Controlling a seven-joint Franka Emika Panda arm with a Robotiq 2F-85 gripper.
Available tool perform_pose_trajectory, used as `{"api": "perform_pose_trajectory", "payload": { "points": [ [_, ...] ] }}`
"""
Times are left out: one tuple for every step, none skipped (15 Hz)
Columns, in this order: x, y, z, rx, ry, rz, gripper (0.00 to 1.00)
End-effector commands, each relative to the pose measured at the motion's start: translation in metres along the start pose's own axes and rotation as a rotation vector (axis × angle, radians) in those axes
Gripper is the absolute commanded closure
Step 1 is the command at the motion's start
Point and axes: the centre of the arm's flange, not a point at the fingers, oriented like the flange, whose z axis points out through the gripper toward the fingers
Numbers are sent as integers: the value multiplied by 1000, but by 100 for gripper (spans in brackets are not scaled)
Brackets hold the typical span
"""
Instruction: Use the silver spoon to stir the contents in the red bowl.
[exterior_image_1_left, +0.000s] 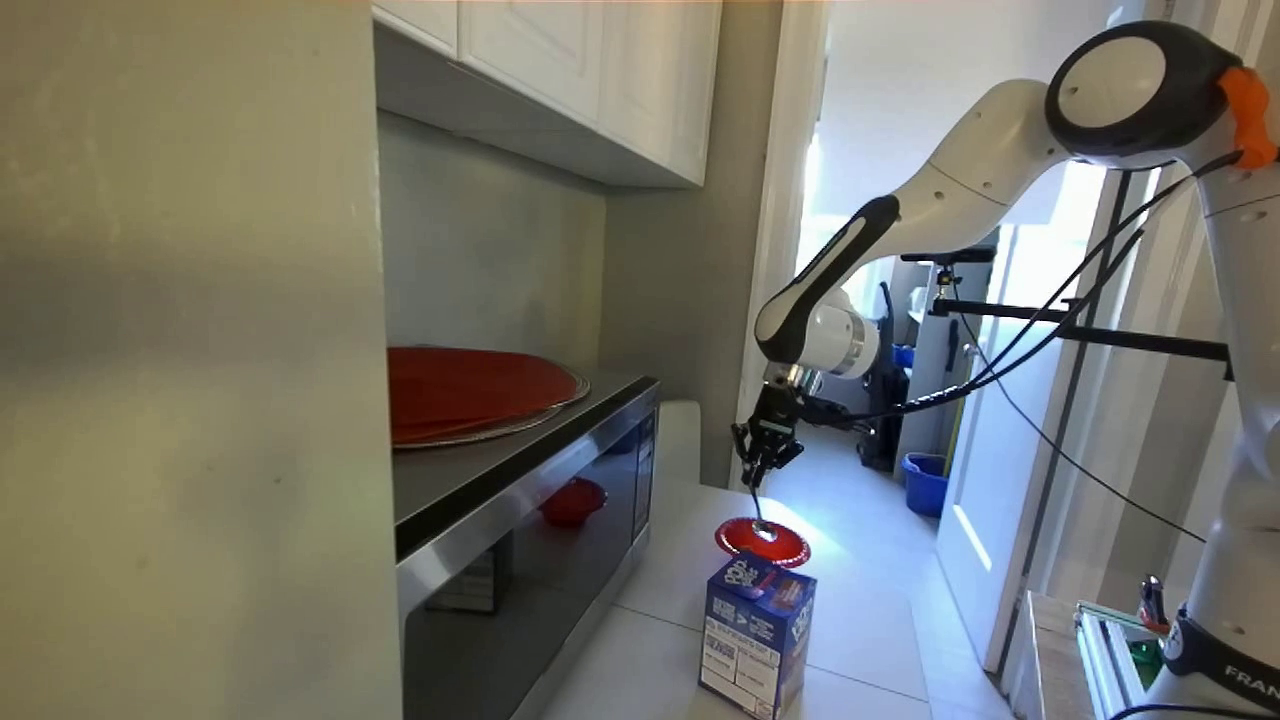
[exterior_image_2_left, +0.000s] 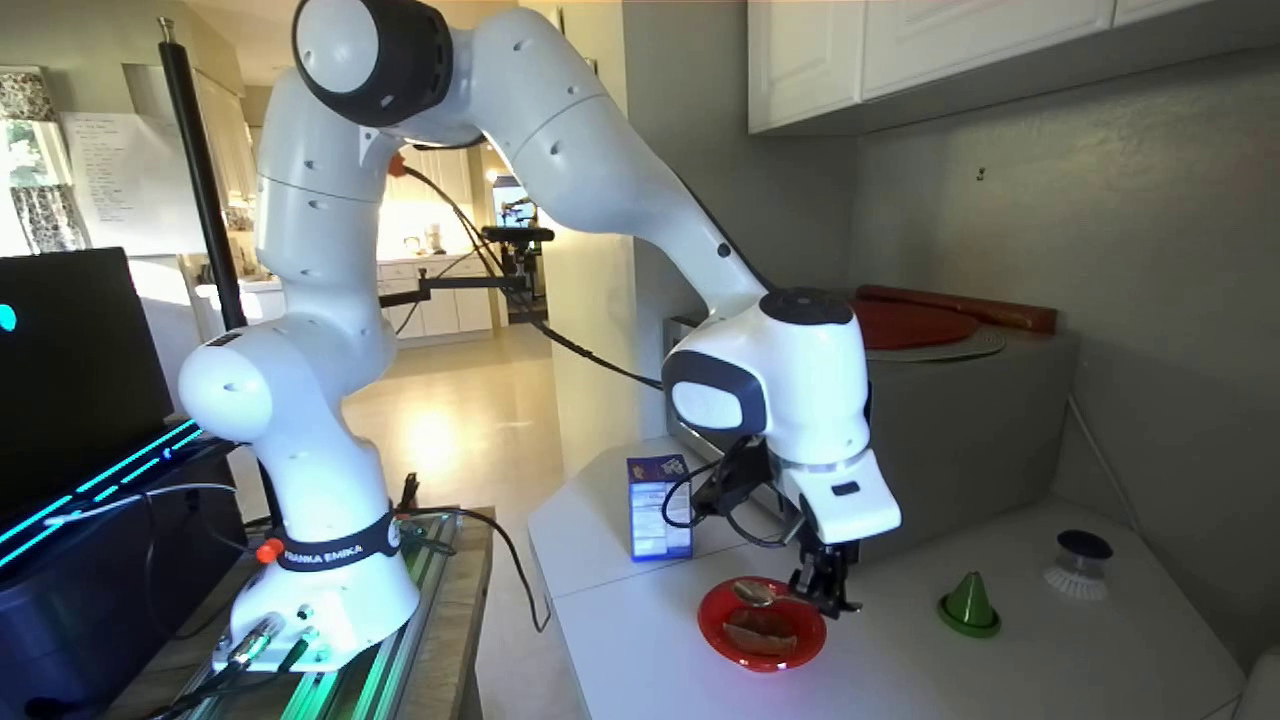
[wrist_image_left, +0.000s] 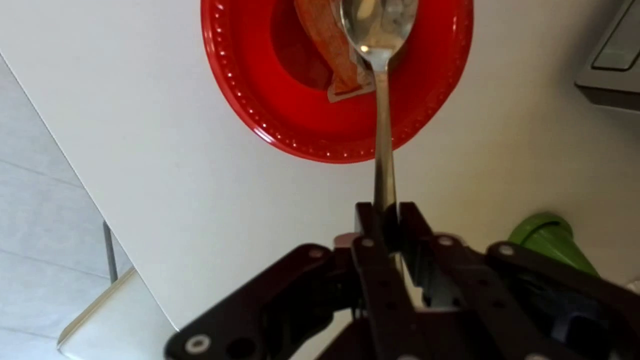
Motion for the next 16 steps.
{"api": "perform_pose_trajectory", "payload": {
  "points": [
    [1, 6, 2, -46, 3, -6, 96],
    [1, 6, 2, -38, 1, -9, 96],
    [4, 6, 1, -42, 7, -7, 96],
    [7, 6, 1, -73, 20, -11, 96],
    [13, 3, -4, -77, 28, -20, 96],
    [20, -1, -12, -71, 33, -21, 96],
    [25, -5, -21, -74, 46, -29, 96],
    [35, -9, -33, -72, 59, -40, 96],
    [45, -10, -41, -105, 66, -61, 96],
    [54, -10, -48, -130, 60, -82, 96],
    [64, -8, -54, -159, 56, -97, 96],
    [72, -7, -58, -183, 43, -119, 96],
    [81, -5, -61, -220, 38, -138, 96],
    [91, -2, -60, -267, 32, -161, 96],
    [97, -1, -62, -300, 31, -185, 96],
    [106, -1, -58, -337, 28, -220, 96]
  ]
}}
